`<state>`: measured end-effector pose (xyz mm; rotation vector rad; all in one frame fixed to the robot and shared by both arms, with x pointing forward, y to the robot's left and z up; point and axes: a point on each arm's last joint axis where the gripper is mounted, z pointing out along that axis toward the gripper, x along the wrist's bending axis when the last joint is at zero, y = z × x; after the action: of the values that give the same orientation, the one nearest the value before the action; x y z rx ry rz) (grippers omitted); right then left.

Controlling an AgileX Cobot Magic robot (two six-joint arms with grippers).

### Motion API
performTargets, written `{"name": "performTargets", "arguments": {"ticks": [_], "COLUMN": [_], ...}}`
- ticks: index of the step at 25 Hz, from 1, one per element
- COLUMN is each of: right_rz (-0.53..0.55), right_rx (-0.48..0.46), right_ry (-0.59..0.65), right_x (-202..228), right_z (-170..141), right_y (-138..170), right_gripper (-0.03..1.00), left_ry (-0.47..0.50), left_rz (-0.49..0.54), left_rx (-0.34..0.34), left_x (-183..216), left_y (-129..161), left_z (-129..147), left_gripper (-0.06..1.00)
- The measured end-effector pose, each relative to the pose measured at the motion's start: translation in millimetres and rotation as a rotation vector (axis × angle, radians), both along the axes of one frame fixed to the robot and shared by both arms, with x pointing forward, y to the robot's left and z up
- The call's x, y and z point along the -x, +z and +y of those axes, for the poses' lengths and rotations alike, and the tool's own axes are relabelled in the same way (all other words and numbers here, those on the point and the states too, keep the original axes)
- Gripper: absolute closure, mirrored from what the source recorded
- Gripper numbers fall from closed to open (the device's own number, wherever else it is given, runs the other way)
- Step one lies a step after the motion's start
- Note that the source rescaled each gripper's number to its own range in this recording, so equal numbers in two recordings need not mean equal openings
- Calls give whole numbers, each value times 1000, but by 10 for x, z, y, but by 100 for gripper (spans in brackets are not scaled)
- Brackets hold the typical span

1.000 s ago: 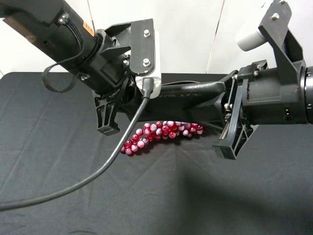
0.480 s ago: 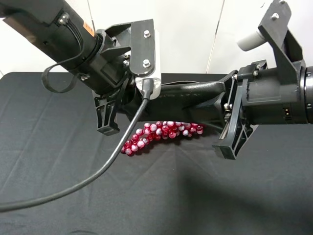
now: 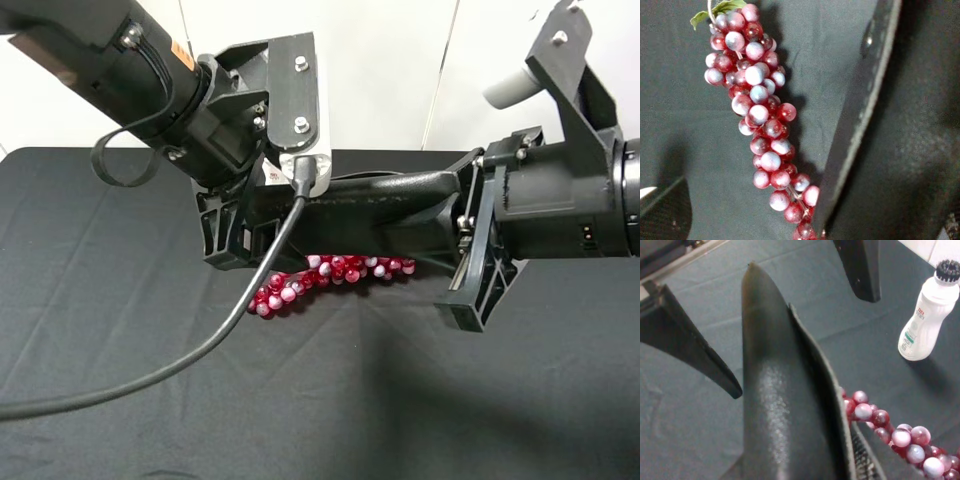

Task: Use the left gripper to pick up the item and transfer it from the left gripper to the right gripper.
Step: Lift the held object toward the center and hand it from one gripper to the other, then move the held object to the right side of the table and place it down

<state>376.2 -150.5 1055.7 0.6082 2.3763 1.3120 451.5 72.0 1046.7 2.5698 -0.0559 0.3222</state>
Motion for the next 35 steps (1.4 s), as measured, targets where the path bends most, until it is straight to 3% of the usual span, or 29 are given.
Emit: {"name": "performTargets", "arguments": {"ticks": [9, 15, 20, 26, 35], "right_rz": [6, 6, 6, 6, 44], "right_rx": [3, 3, 3, 3, 14], "right_ry": [5, 5, 5, 5, 25], "right_x": [6, 6, 6, 6, 37], "right_z": [1, 1, 1, 1, 4], "right_y": [-5, -5, -5, -5, -28], "right_gripper": [96, 96, 96, 96, 96], "left_ry": [-9, 24, 150, 367, 755], "left_rz": [14, -40, -88, -45, 159], "left_rx": [-11, -19, -57, -71, 58], "left_x": [29, 93, 217, 445, 923], "left_y": [16, 204, 469, 723, 1017], "left_z": [21, 147, 412, 754, 1223], "left_gripper": [-5, -5, -5, -5, -5]}}
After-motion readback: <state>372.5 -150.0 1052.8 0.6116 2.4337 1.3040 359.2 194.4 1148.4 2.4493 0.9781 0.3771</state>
